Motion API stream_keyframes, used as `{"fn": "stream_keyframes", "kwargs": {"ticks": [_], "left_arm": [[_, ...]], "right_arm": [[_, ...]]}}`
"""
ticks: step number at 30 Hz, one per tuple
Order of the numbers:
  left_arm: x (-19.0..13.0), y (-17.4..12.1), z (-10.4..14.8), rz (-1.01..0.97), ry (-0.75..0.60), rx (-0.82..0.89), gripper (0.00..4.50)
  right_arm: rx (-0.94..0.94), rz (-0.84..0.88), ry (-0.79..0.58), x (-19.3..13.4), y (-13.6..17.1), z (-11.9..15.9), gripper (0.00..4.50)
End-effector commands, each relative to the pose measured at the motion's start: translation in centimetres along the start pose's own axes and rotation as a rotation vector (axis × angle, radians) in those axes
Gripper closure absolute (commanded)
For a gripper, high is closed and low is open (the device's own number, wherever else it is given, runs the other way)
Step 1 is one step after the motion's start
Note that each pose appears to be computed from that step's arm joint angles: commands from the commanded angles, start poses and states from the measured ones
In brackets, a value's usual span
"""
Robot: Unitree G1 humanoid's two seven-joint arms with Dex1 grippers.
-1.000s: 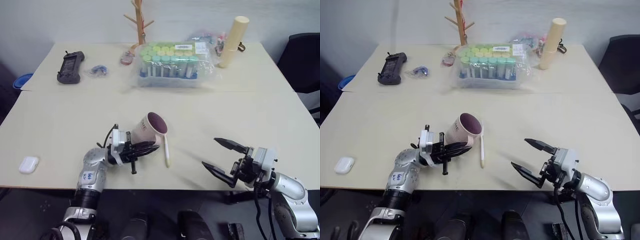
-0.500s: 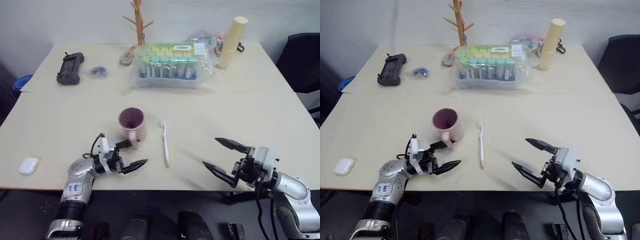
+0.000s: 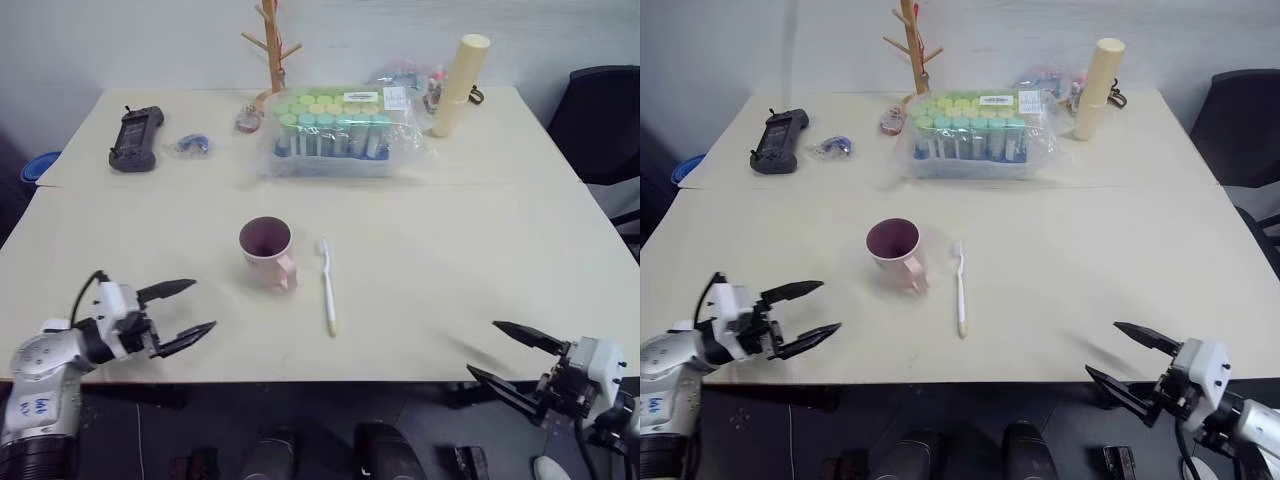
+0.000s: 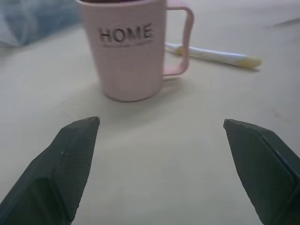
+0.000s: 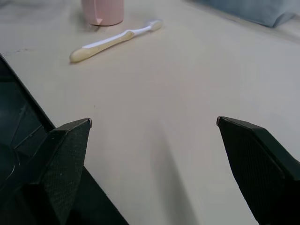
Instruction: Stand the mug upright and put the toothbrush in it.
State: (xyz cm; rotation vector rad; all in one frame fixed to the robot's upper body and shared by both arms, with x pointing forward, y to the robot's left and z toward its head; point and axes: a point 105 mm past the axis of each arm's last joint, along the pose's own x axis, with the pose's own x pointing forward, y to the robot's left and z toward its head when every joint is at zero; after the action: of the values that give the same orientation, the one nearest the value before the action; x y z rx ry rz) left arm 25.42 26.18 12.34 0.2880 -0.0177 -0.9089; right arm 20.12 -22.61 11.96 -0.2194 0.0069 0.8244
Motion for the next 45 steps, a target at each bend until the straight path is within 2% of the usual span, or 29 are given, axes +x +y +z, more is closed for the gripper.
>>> {"fn": "stream_keyframes", "kwargs": {"ticks": [1,4,7,10,14,17,21,29,32,35,38,39,41,45], "left_arm": [[-0.6,0.0,1.3,-0.011,-0.004,0.008,0.01],[0.5,-0.7,1.8,-0.037,-0.034,-0.005,0.01],[1.3,-1.1,2.4,-0.048,-0.062,-0.016,0.01],[2.0,-1.7,2.7,-0.069,-0.073,-0.019,0.01],[2.5,-2.1,2.9,-0.084,-0.075,-0.02,0.01],[2.5,-2.1,3.2,-0.081,-0.076,-0.01,0.0],[2.3,-2.2,3.6,-0.074,-0.082,-0.002,0.0],[1.4,-2.8,4.0,-0.115,-0.056,-0.015,0.0],[1.2,-2.2,4.4,-0.078,-0.079,0.015,0.0],[1.0,-1.9,4.9,-0.04,-0.107,0.007,0.0],[0.7,-1.9,5.1,0.005,-0.143,-0.039,0.0],[0.6,-1.8,5.1,0.026,-0.159,-0.059,0.0],[0.5,-1.7,5.2,0.06,-0.182,-0.086,0.0],[0.1,-1.3,4.6,0.128,-0.209,-0.113,0.0]], "right_arm": [[0.046,0.04,-0.004,6.2,1.1,2.5,0.0],[0.145,0.101,0.101,12.5,2.8,3.3,0.0],[0.173,0.122,0.206,15.8,3.8,3.7,0.0],[0.288,0.087,0.271,18.9,4.1,4.1,0.0],[0.173,0.044,0.426,21.7,4.0,2.2,0.0],[0.101,0.065,0.472,22.3,4.0,1.3,0.57],[0.088,0.055,0.487,22.8,3.6,1.3,1.94],[0.138,0.043,0.497,22.3,1.6,1.5,4.34],[0.095,-0.036,0.479,21.4,-1.3,1.6,4.37],[0.147,-0.046,0.317,21.0,-3.0,4.2,4.37],[0.143,0.128,-0.037,21.0,-1.8,10.1,4.37],[0.126,0.217,-0.218,20.6,-0.8,12.9,4.37],[0.061,0.292,-0.422,20.1,0.3,16.0,4.37],[0.028,0.331,-0.614,22.7,2.3,19.1,4.37]]}}
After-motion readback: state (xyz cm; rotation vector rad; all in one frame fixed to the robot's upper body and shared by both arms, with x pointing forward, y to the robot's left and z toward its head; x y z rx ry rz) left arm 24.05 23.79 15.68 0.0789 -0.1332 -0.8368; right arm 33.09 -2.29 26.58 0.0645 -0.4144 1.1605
